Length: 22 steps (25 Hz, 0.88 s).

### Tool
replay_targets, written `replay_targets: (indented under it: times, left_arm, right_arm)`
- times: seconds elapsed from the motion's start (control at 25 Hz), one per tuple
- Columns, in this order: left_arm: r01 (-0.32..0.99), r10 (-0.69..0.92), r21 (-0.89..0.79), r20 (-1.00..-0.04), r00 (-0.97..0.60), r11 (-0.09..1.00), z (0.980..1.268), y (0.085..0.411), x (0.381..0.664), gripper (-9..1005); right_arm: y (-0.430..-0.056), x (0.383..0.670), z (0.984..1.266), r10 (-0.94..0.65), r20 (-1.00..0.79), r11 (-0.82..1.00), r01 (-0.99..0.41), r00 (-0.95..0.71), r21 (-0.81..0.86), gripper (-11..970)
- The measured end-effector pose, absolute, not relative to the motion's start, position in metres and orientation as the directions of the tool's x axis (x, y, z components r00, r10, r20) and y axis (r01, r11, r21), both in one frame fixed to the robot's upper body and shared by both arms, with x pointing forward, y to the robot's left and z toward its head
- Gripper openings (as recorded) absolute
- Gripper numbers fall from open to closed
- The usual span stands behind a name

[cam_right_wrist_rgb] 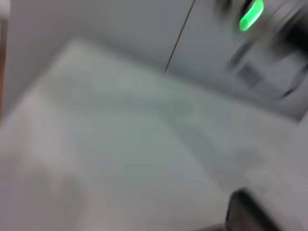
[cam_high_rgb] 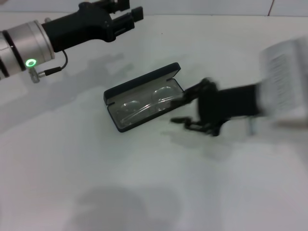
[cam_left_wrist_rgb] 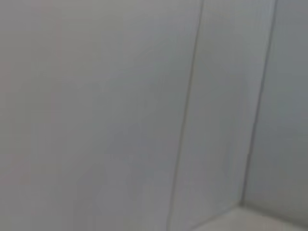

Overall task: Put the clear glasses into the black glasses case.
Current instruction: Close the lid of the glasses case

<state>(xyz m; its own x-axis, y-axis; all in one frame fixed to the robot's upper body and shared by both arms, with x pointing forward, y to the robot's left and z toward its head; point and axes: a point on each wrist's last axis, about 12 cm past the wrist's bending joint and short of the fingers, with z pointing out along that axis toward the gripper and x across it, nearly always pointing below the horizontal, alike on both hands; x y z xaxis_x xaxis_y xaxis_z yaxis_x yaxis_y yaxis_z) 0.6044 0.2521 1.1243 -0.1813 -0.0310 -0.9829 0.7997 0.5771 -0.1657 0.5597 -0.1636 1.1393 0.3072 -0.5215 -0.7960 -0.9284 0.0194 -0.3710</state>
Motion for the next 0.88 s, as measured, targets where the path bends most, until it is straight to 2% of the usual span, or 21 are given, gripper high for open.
replay_targets:
  times: [0.28,0.44,0.48,0.88]
  left_arm:
    - [0.741,0.132,-0.147,-0.944,-0.303,0.655,1.096,0.232,0.618,475]
    - [0.720,0.240,-0.098,-0.905,-0.352,0.687,1.080,0.222,0.622,475]
    - [0.729,0.287,-0.080,-0.886,-0.364,0.680,1.074,0.216,0.620,475]
    - [0.792,0.384,-0.059,-0.851,-0.359,0.608,1.058,0.205,0.604,474]
  right_arm:
    - [-0.245,0.547,1.156,-0.224,-0.948,0.093,-0.963,0.228,-0.253,332]
    - [-0.270,0.536,1.155,-0.164,-0.959,0.157,-0.953,0.233,-0.259,341]
    - [-0.272,0.535,1.155,-0.158,-0.959,0.167,-0.951,0.233,-0.259,343]
    - [-0.278,0.534,1.151,-0.154,-0.964,0.216,-0.944,0.218,-0.248,366]
